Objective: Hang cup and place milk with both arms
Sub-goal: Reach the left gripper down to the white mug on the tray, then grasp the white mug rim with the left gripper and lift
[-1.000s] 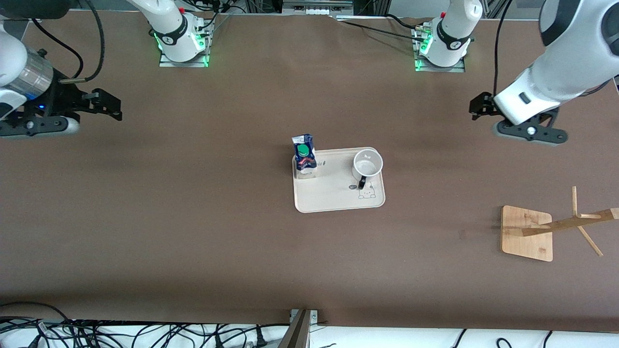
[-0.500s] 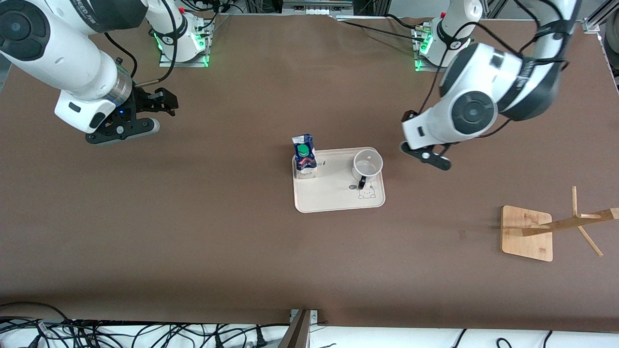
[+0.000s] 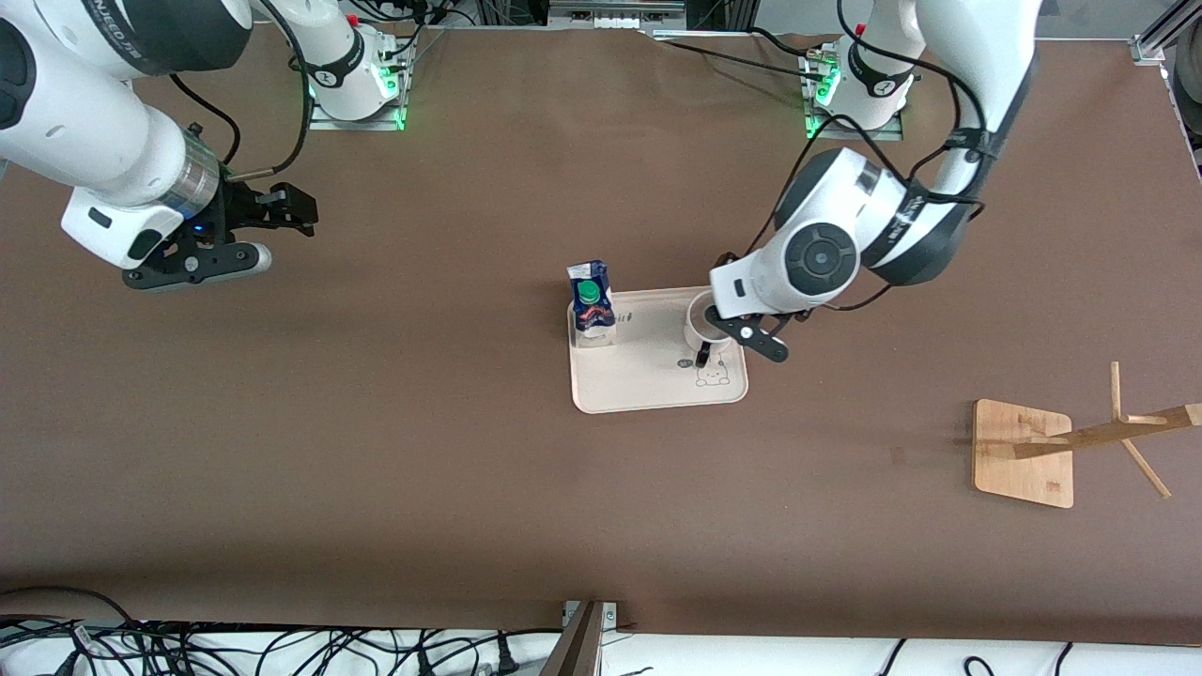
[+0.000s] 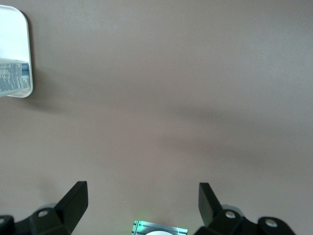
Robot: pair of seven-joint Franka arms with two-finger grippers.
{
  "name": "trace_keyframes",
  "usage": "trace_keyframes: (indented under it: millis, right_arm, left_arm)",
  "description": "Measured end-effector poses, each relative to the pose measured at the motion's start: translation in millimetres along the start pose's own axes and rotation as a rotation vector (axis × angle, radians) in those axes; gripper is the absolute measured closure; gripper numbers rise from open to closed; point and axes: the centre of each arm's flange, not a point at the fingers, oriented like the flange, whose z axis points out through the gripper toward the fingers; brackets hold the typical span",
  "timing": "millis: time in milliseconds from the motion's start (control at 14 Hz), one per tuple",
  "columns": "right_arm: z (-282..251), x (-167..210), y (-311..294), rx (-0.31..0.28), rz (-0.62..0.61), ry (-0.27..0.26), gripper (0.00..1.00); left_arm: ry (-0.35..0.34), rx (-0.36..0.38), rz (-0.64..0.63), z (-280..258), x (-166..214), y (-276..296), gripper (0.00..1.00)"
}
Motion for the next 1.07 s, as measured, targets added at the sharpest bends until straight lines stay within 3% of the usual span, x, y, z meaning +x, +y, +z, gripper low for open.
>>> trace_keyframes:
  millis: [214,429,786,1000,1071]
  right_arm:
    - [-1.2,0.2,5.6,0.037,0.013,0.002,0.0]
    - [-1.4,0.4,12.8,0.082,0.031,0.001,0.0]
    - [-1.3,0.2,13.7,0.083,0.032,-0.001,0.0]
    - [-1.2,0.2,13.6,0.084,0.032,-0.001,0.0]
    - [-1.1,0.2,13.5,0.084,0.032,-0.001,0.0]
  left_arm:
    - [0.037,0.056,0.002,24.5,9.0,41.6,0.0]
    - [0.063,0.064,0.004,45.7,11.4,41.6,0.0]
    - [0.095,0.056,-0.039,77.3,9.0,56.7,0.0]
    - [0.111,0.126,-0.033,97.0,3.5,79.6,0.0]
    - [0.115,0.15,-0.022,100.5,2.7,83.4,0.06]
